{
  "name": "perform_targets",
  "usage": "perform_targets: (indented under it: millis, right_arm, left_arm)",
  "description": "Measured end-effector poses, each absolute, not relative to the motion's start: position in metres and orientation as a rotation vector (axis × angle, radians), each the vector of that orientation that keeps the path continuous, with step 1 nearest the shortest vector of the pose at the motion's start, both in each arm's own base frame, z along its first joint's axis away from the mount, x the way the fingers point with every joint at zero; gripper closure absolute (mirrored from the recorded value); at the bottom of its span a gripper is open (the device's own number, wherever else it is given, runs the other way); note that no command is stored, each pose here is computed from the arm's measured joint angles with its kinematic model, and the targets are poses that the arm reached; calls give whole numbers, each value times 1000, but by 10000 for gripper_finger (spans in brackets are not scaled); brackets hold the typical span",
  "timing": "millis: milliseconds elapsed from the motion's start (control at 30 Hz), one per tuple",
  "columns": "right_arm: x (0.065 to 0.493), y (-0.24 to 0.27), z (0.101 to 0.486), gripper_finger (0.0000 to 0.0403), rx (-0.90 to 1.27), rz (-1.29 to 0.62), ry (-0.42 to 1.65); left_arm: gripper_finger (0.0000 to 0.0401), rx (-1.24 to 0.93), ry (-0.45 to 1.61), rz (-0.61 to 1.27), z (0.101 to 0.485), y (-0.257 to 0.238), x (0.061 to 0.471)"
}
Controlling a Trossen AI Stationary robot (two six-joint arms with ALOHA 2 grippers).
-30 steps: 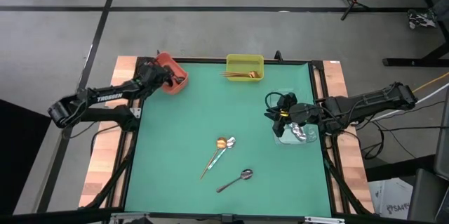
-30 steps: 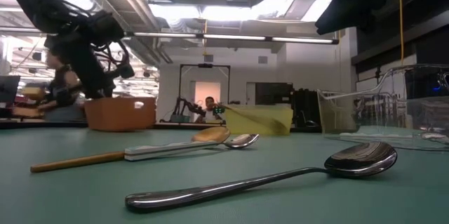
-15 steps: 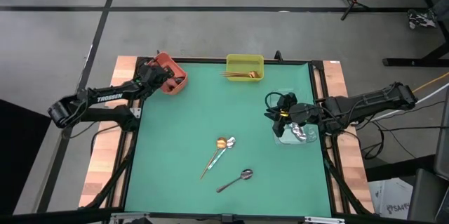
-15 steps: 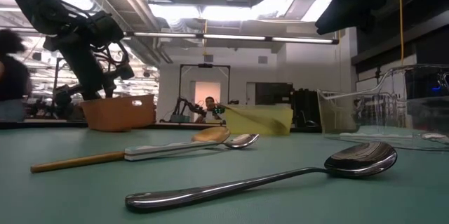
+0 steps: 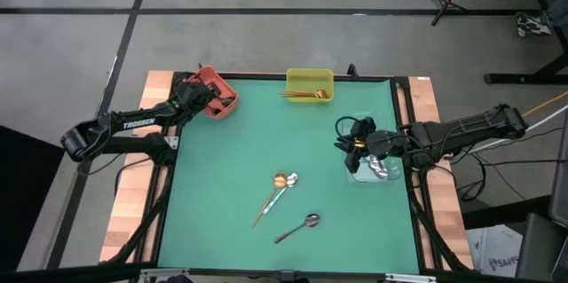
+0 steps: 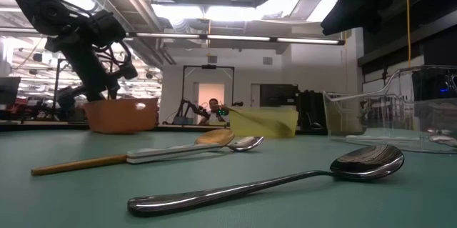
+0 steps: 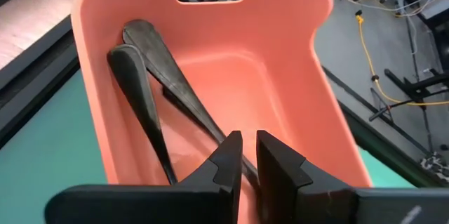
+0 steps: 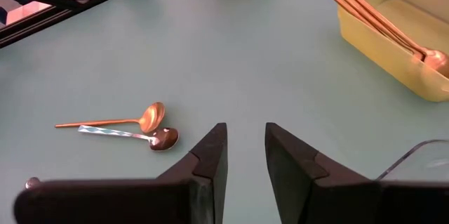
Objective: Sort silverware by color (type)
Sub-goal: Put the black spoon into the orange bin
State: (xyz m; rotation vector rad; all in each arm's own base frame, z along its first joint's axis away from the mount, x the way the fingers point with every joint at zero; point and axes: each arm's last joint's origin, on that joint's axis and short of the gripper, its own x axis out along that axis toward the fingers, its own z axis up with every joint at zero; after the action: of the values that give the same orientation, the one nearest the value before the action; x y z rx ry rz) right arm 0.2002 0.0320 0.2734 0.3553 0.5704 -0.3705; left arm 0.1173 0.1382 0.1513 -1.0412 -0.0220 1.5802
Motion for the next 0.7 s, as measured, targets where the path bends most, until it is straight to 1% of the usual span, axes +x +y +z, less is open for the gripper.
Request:
perform_targets:
  millis: [467,700]
  right_arm:
    - [200,32,273,315,355,-370,571]
    - [200,32,273,315,357,-368,572]
  left_arm:
    - [364,-1039,-128,1510,160,143,123]
    - [375,-888,-139,1386,172,143,134]
